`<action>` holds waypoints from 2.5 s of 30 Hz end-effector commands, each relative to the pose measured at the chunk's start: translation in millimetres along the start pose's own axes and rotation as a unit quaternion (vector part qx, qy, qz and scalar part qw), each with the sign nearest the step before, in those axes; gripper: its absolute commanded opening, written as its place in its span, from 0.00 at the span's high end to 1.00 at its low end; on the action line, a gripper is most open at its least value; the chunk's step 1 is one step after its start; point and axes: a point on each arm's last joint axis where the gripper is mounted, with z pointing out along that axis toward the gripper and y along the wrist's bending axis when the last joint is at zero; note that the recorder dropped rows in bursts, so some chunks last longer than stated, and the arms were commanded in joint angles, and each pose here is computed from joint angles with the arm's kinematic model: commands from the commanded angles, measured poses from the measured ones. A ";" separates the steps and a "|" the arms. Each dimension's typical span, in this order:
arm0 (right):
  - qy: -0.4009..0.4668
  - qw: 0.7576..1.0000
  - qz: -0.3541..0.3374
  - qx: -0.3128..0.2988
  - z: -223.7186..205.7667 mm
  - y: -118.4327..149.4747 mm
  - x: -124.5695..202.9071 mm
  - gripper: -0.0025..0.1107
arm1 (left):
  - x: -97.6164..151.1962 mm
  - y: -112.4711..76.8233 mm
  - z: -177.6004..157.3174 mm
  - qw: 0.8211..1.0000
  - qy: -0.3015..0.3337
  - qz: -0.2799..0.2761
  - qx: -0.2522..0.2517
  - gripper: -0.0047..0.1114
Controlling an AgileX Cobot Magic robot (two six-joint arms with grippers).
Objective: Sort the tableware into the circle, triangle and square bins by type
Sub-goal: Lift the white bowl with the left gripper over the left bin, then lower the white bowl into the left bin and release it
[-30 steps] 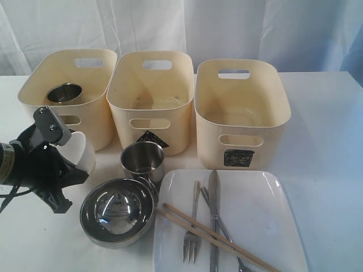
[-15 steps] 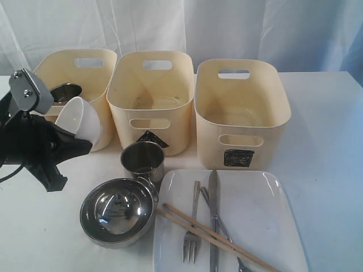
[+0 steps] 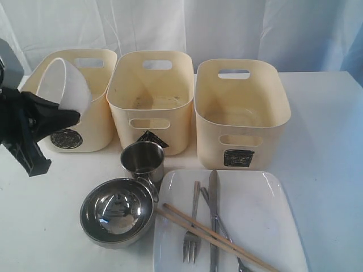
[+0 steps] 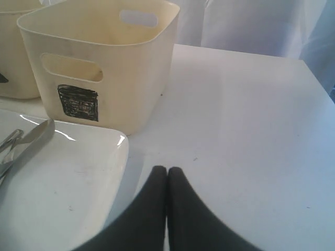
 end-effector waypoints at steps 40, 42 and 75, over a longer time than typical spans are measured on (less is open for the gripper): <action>-0.003 1.000 -0.002 0.004 -0.1 -0.5 0.1 0.98 | 15.4 72.3 53.5 0.975 0.014 0.098 -0.198 0.96; -0.003 1.000 -0.002 0.004 -0.1 -0.5 0.1 0.98 | 15.8 77.7 60.0 0.975 0.017 0.096 -0.197 0.96; -0.003 1.000 0.012 0.003 -0.1 -0.4 0.1 0.98 | 24.7 101.8 78.6 0.960 -0.030 -0.105 -0.259 0.47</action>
